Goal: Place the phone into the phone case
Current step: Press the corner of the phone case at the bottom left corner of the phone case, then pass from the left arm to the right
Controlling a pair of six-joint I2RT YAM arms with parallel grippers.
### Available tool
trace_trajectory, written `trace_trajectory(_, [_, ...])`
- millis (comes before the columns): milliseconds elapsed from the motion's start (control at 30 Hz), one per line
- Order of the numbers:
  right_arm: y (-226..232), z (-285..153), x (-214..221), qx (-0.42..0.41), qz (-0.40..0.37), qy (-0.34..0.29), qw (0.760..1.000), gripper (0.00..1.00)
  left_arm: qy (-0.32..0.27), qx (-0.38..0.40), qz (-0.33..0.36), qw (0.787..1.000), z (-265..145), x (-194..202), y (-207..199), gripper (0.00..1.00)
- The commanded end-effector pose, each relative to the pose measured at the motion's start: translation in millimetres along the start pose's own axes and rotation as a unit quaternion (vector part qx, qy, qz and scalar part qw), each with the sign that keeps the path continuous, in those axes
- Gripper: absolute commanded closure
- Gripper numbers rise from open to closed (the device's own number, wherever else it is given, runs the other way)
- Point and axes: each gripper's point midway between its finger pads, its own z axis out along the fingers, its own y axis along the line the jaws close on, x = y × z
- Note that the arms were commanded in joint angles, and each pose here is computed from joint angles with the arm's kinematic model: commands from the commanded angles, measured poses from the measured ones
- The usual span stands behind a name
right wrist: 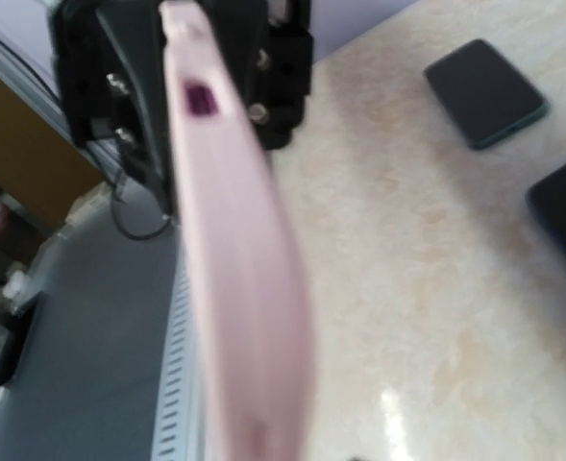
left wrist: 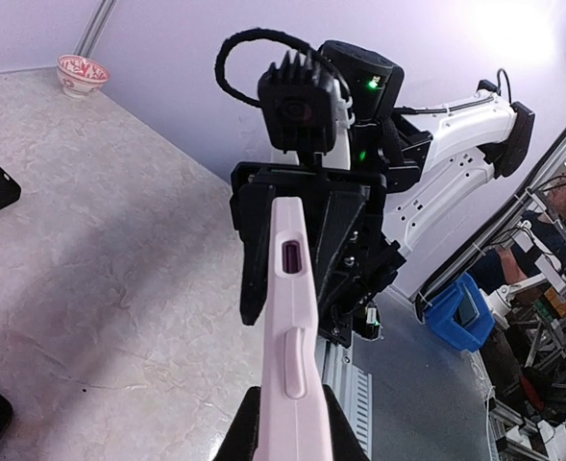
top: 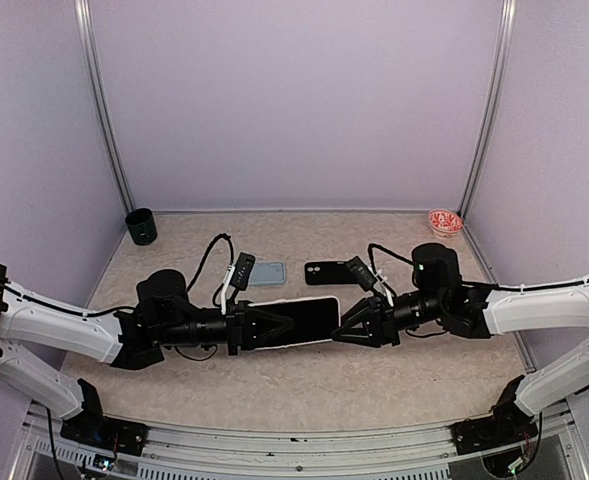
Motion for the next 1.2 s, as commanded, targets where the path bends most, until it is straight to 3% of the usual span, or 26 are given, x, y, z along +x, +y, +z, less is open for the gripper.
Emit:
trace_trajectory(0, [-1.9, -7.2, -5.9, 0.042, -0.040, 0.005, 0.998, 0.59, -0.033, 0.023, 0.025, 0.999, 0.5, -19.1, -14.9, 1.00])
trace_trajectory(100, [-4.4, -12.2, -6.0, 0.066, -0.059, 0.011, 0.996, 0.42, -0.027, 0.021, 0.023, 0.999, 2.6, -17.0, -13.2, 1.00])
trace_trajectory(267, [-11.5, -20.0, -5.1, 0.105, -0.079, 0.015, 0.991, 0.25, -0.016, 0.018, 0.017, 1.000, 7.2, -13.3, -9.7, 1.00])
trace_trajectory(633, [-26.5, -25.2, -3.3, 0.181, -0.119, 0.016, 0.976, 0.01, 0.033, 0.001, -0.003, 0.999, 21.4, -2.5, 0.7, 1.00])
trace_trajectory(1167, [-12.0, -6.5, 1.4, 0.213, -0.209, 0.045, 0.953, 0.00, 0.118, 0.005, -0.065, 0.991, 27.6, 24.3, 21.2, 1.00])
